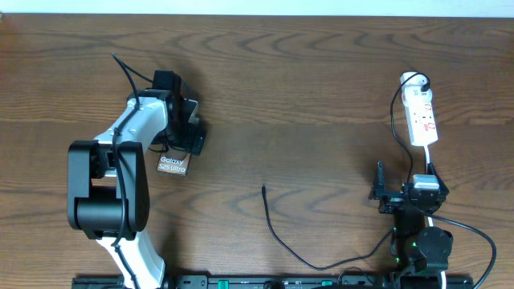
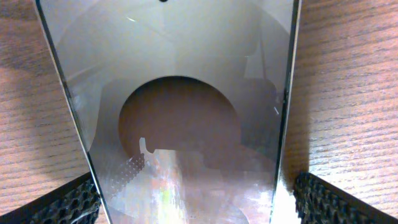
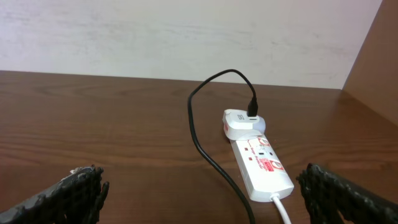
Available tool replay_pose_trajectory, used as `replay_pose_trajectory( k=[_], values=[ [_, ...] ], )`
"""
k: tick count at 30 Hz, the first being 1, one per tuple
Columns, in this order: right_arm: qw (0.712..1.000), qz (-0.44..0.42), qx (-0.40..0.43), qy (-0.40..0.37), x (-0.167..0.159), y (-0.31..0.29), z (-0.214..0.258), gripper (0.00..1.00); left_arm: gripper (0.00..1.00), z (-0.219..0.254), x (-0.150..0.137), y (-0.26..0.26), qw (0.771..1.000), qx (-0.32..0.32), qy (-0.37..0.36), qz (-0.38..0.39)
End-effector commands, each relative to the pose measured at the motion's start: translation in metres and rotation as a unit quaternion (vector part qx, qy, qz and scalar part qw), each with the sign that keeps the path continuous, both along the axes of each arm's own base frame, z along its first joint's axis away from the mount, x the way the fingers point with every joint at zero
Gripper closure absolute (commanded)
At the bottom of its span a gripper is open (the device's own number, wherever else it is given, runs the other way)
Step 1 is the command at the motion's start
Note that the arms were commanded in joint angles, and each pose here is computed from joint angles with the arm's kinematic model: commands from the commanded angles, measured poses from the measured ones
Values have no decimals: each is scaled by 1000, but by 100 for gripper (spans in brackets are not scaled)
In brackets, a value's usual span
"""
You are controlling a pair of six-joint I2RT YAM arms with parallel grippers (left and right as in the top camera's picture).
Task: Plug charger to phone and switch on socket
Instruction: 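Close the left gripper on the phone box edges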
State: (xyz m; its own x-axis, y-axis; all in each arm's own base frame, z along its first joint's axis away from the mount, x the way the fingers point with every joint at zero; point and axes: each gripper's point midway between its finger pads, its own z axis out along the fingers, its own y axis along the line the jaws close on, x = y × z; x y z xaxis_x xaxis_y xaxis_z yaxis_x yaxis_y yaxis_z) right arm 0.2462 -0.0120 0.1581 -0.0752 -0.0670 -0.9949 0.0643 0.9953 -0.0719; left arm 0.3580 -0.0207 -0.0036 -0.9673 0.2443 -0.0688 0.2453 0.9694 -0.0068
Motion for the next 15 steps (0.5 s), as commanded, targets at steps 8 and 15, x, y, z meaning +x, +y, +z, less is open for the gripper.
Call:
replay_pose_trajectory(
  k=[8,15],
  values=[
    [1000,0,-7,0,0,0,0,1,2,-8,-14,18,1000,5,24,16],
    [1000,0,-7,0,0,0,0,1,2,-8,-14,17,1000,3,24,17]
  ],
)
